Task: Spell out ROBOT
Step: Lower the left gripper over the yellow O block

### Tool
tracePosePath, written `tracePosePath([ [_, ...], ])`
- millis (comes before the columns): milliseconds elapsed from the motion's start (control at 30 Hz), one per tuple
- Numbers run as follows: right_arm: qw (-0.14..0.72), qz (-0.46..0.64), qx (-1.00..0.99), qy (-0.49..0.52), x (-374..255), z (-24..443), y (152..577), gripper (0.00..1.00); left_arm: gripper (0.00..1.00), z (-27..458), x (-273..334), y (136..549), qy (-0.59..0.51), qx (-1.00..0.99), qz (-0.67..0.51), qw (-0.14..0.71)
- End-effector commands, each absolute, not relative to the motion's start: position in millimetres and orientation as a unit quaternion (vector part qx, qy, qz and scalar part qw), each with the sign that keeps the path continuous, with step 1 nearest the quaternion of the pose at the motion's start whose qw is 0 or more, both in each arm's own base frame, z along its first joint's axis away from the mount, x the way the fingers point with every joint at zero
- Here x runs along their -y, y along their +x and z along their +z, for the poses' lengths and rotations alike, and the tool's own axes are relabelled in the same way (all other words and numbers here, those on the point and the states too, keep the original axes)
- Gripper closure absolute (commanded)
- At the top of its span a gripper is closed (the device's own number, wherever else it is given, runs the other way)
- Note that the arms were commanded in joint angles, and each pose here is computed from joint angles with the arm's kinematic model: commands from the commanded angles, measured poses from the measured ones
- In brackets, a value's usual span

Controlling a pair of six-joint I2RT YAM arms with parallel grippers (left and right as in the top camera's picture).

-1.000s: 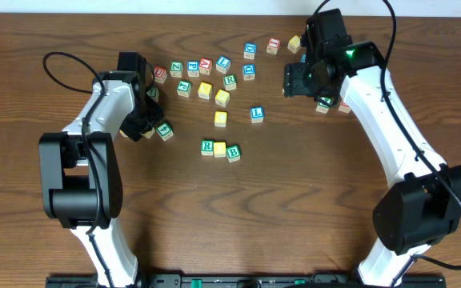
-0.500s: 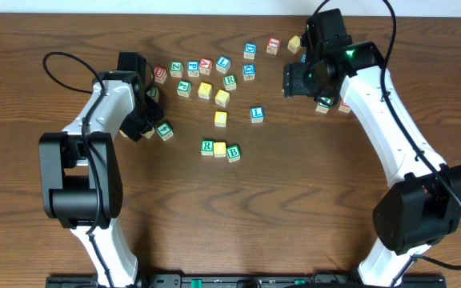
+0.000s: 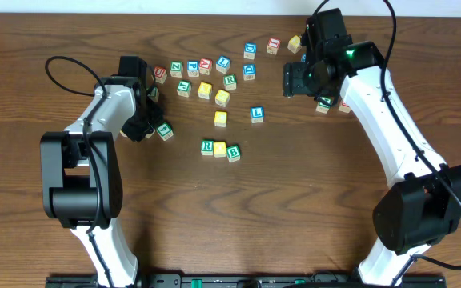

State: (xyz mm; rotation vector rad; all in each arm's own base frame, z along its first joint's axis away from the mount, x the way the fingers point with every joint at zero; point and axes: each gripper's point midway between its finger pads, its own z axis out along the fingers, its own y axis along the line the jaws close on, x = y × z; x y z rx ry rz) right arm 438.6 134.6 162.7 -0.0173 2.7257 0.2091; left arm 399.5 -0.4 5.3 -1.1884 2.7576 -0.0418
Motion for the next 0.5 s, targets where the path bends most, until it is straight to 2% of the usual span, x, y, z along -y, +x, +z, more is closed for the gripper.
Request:
tracePosePath([
  [0, 0.228, 0.075, -0.971, -0.011, -134.5, 183.0, 441.3, 0.22, 0.59, 2.4, -2.3, 400.0, -0.397, -0.915, -0.007, 0.069],
  [267, 0.23, 0.069, -0.971, -0.009, -132.2, 183.1, 442.0, 0.19, 0.63, 23.8, -1.6, 409.7, -0.354, -0.932, -0.011, 0.083],
  [467, 0.23, 0.069, -0.971, -0.009, -132.3, 183.2, 442.3, 0.19, 0.63, 68.0, -1.2, 417.8, -0.301, -0.944, -0.023, 0.132],
])
